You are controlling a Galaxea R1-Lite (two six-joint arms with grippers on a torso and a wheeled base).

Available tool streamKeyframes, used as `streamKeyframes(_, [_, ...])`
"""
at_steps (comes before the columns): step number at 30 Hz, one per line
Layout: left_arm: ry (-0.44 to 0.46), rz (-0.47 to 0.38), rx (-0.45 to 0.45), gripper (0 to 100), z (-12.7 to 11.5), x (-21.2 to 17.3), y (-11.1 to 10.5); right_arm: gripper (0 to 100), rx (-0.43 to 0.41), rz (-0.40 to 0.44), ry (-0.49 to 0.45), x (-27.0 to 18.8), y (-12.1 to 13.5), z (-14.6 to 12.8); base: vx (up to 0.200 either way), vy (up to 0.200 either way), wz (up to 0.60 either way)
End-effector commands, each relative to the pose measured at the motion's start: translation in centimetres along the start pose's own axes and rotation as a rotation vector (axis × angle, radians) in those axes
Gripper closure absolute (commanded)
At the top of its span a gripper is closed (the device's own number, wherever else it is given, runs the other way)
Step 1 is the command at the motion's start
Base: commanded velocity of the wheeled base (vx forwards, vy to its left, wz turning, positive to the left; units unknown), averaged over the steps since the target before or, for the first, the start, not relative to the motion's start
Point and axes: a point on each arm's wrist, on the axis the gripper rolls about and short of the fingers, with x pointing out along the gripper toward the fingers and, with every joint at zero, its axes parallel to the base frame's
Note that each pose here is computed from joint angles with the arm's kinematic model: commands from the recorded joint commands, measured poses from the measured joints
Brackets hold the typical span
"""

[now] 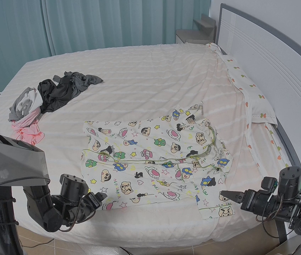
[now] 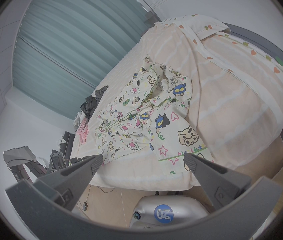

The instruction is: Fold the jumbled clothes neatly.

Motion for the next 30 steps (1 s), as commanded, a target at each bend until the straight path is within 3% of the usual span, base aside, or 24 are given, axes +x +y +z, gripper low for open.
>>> streamKeyframes(1, [0.011, 0.020, 0.018, 100, -0.6, 0.5, 0.2, 0, 0.001, -0.035, 0.016, 0.0, -0.6, -0.3, 0.000, 0.000, 0.00])
streamKeyframes(6, [0.011, 0.022, 0.020, 100, -0.6, 0.4, 0.3, 0, -0.015, -0.081, -0.009, 0.4, -1.7, 0.4, 0.000, 0.000, 0.00])
streamKeyframes(11, [0.007, 0.015, 0.019, 100, -0.5, 0.2, 0.2, 0, -0.126, -0.156, 0.069, 2.9, -5.4, 0.9, 0.000, 0.000, 0.00])
streamKeyframes(16, [0.004, 0.010, 0.017, 100, -0.4, -1.0, 0.4, 0, -0.189, -0.125, 0.158, 4.4, -7.3, -0.2, 0.000, 0.000, 0.00])
streamKeyframes(21, [-0.006, -0.012, 0.011, 100, -0.1, -2.2, 0.3, 0, -0.259, -0.107, 0.155, 6.6, -8.5, -1.0, 0.000, 0.000, 0.00])
streamKeyframes(30, [-0.011, -0.003, 0.001, 100, 0.2, -2.2, 0.5, 0, -0.291, -0.074, 0.151, 8.0, -8.2, -1.3, 0.000, 0.000, 0.00])
